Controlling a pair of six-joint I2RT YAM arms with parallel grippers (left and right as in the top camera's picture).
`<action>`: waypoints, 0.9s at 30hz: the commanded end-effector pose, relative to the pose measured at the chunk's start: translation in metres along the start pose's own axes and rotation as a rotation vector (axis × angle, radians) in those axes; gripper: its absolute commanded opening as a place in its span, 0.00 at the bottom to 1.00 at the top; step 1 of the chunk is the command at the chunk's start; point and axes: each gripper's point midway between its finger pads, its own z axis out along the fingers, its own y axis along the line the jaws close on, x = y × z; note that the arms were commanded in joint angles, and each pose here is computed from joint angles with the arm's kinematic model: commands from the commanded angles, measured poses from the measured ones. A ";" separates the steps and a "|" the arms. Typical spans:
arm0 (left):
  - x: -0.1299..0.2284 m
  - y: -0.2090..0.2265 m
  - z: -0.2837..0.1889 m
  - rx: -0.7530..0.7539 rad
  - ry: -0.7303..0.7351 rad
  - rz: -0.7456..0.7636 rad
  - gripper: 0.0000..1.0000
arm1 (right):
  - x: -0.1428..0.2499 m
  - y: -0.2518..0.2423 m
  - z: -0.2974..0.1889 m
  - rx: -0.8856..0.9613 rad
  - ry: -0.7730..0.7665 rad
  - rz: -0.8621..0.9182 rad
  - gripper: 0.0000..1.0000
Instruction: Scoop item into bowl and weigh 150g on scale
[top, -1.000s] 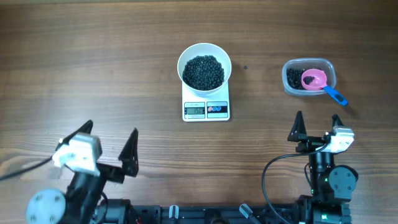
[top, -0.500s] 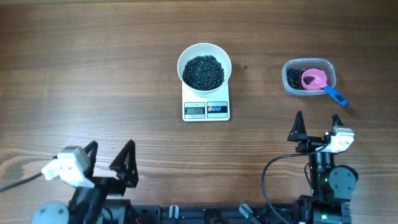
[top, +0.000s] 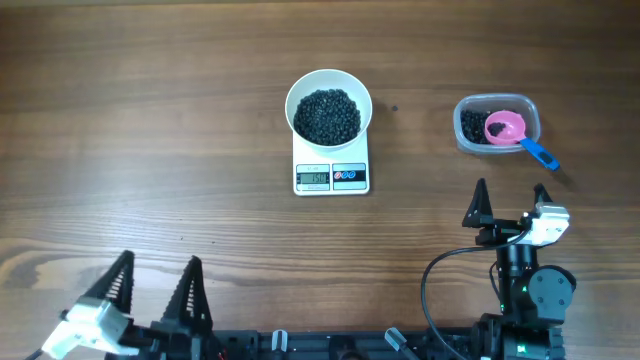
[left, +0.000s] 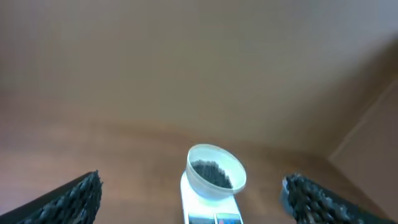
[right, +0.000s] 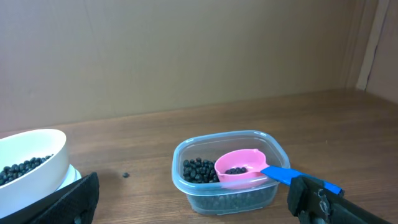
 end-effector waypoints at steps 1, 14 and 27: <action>-0.014 -0.014 -0.003 0.065 -0.057 0.165 1.00 | -0.002 -0.002 0.000 0.013 -0.010 -0.005 1.00; -0.046 -0.026 -0.008 0.097 -0.193 0.187 1.00 | -0.002 -0.002 0.000 0.013 -0.010 -0.005 1.00; -0.060 -0.032 -0.012 0.121 -0.252 0.163 1.00 | -0.002 -0.002 0.000 0.013 -0.010 -0.005 1.00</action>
